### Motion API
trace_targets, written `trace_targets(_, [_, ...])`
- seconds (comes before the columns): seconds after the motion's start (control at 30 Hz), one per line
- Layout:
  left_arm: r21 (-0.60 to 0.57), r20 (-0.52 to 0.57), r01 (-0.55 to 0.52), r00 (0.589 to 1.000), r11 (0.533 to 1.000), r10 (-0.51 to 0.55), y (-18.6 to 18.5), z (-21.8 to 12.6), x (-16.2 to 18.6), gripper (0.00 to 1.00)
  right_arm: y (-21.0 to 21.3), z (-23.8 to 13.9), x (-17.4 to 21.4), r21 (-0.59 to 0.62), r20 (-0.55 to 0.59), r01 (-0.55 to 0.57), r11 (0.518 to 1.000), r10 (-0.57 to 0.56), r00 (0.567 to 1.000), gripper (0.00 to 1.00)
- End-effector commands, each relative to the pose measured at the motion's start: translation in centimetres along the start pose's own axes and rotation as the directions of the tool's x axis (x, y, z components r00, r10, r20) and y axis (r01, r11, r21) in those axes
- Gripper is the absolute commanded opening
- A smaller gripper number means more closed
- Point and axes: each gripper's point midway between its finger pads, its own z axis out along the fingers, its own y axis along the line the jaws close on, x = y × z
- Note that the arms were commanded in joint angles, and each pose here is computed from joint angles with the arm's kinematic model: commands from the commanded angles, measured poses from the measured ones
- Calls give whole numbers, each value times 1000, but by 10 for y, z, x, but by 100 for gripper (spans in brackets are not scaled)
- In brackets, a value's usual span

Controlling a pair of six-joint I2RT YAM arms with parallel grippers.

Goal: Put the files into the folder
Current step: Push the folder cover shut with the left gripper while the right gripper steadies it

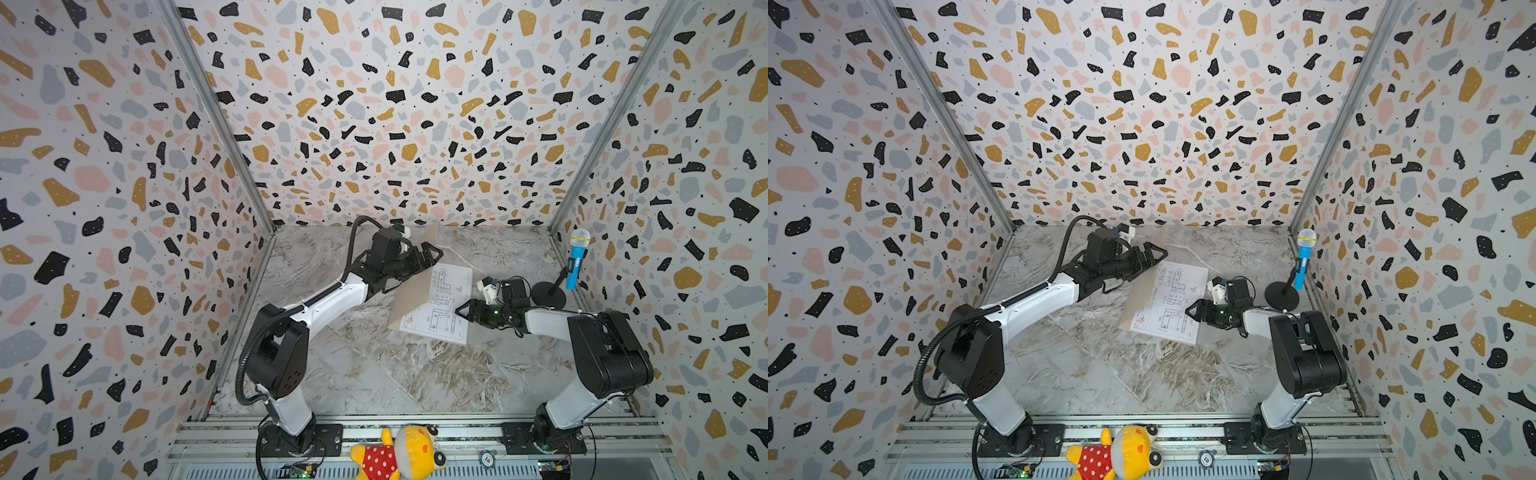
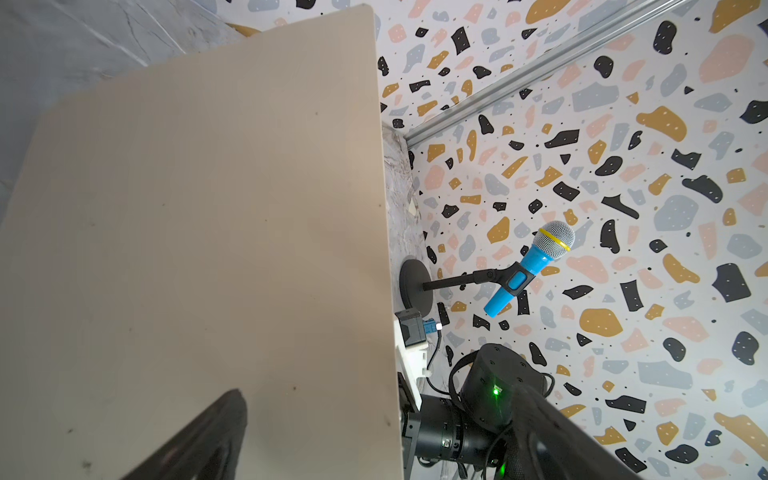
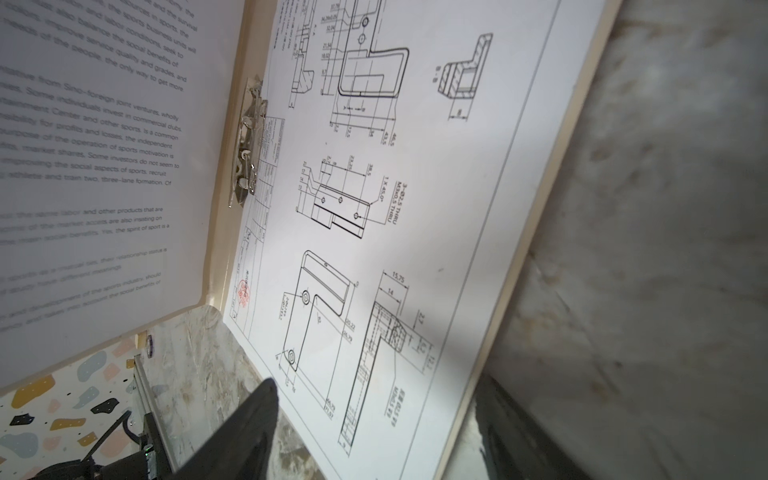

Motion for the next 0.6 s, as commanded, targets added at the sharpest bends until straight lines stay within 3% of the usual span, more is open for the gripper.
trace_targets(0.0, [4,4,-15,1000,1000,15,-9,6,-2,99,-12,-6,12,49,-24,-53,997,54,998,77])
trace_targets(0.3, [69,-24,6,1000,998,-5,-22,15,13,99,-31,-27,-1,68,35,-112,991,110,993,77])
trace_targets(0.57, [-69,5,39,999,997,-39,48,-16,8,100,-27,-30,-4,40,43,-125,991,123,991,77])
